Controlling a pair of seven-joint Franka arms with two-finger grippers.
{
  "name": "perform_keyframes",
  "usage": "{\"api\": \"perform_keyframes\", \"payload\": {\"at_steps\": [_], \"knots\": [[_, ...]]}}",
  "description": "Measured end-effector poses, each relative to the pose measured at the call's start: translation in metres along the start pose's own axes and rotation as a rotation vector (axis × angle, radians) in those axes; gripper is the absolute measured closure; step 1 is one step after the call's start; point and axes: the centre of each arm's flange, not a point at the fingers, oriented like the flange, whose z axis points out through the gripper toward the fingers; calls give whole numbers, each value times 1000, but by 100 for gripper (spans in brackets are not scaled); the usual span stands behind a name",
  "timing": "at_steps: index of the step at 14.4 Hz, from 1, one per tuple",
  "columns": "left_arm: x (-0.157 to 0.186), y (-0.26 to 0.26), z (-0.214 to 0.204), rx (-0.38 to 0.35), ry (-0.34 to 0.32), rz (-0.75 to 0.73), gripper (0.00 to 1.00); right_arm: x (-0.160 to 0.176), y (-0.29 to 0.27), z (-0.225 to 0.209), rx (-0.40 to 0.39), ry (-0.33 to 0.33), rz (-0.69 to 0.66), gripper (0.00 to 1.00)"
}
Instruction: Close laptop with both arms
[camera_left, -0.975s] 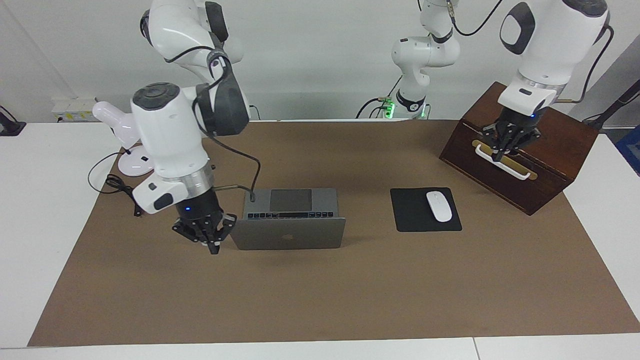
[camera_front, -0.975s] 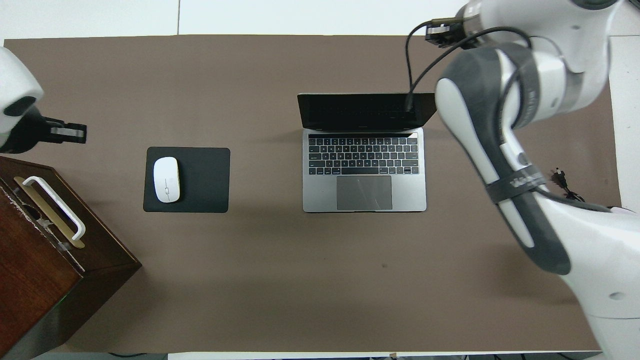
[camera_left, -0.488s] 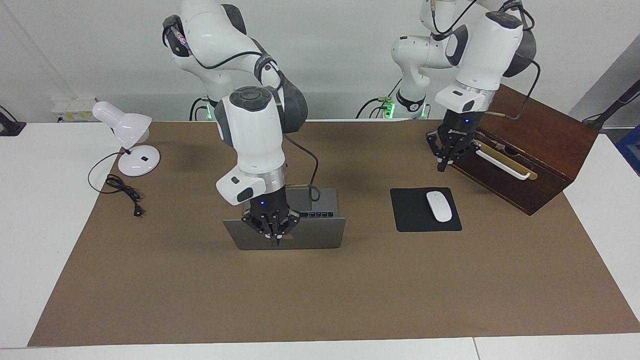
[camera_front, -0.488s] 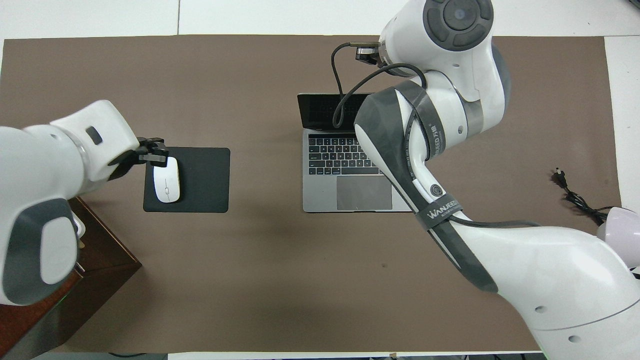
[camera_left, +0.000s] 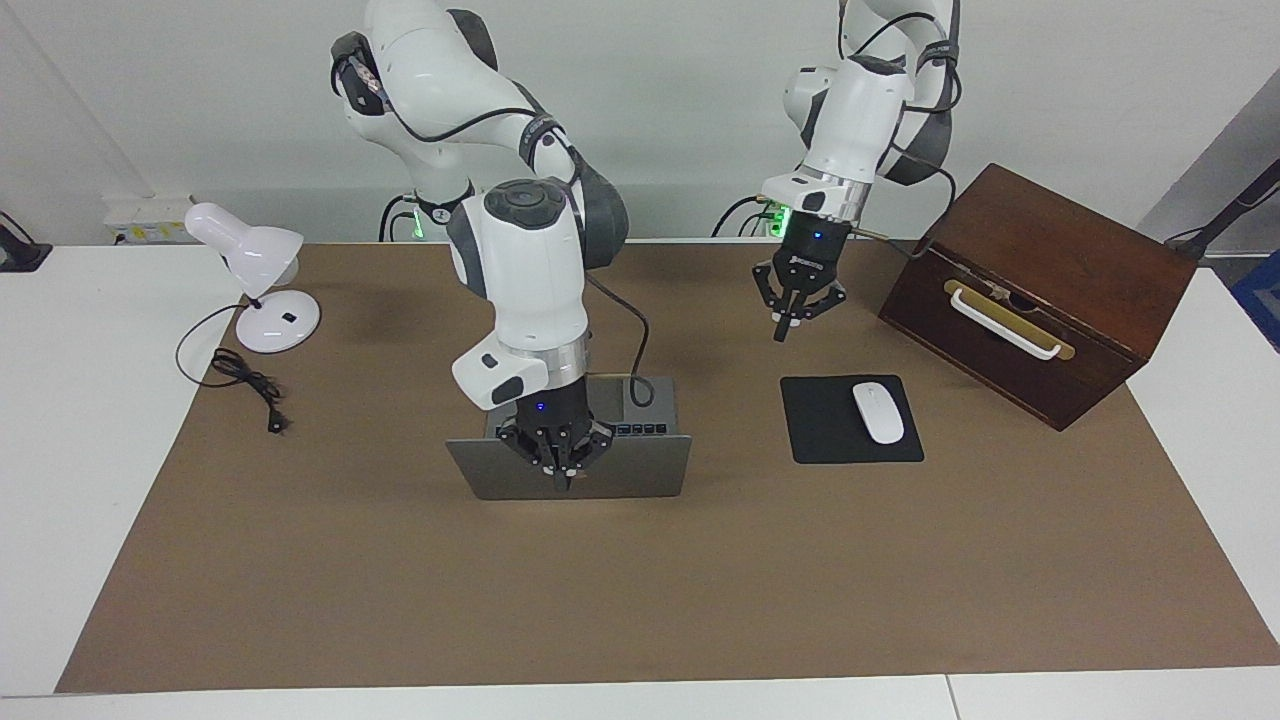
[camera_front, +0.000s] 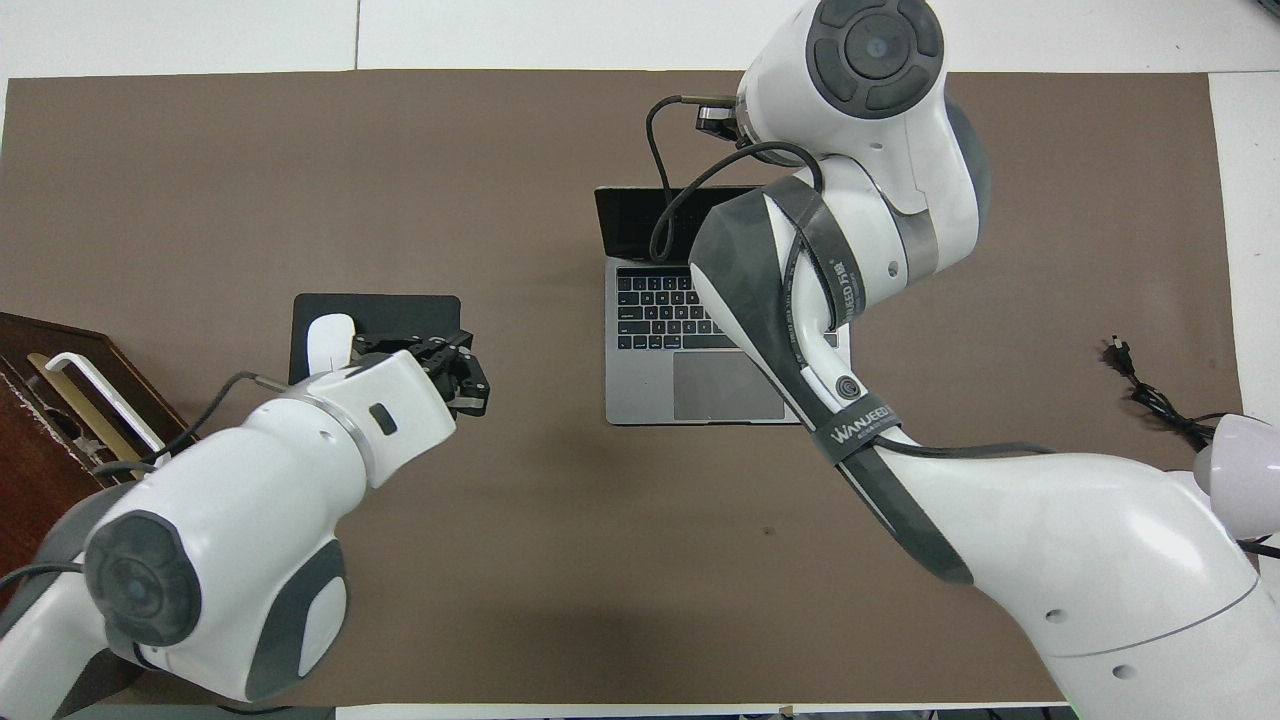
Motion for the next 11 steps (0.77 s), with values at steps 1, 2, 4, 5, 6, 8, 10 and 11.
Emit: {"api": "perform_keyframes", "payload": {"at_steps": [1, 2, 4, 5, 6, 8, 10, 11], "knots": [[-6, 13, 8, -13, 18, 12, 99, -2, 1, 5, -5, -7, -1, 99], [-12, 23, 18, -23, 35, 26, 99, -3, 2, 10, -6, -10, 0, 99], [-27, 38, 43, -38, 70, 51, 99, -3, 6, 18, -1, -10, 3, 99], [-34, 46, 57, -45, 82, 64, 99, -3, 7, 20, 0, -11, 5, 99], [-39, 52, 69, -51, 92, 75, 99, -3, 8, 21, 0, -12, 6, 99], [-48, 60, 87, -58, 108, 88, 99, -4, 10, 23, -8, -24, 0, 99], [-54, 66, 100, -63, 124, 97, 99, -7, 16, 22, -37, -64, -19, 99], [-57, 69, 106, -67, 133, 103, 99, -7, 21, 20, -50, -82, -20, 99]]}}
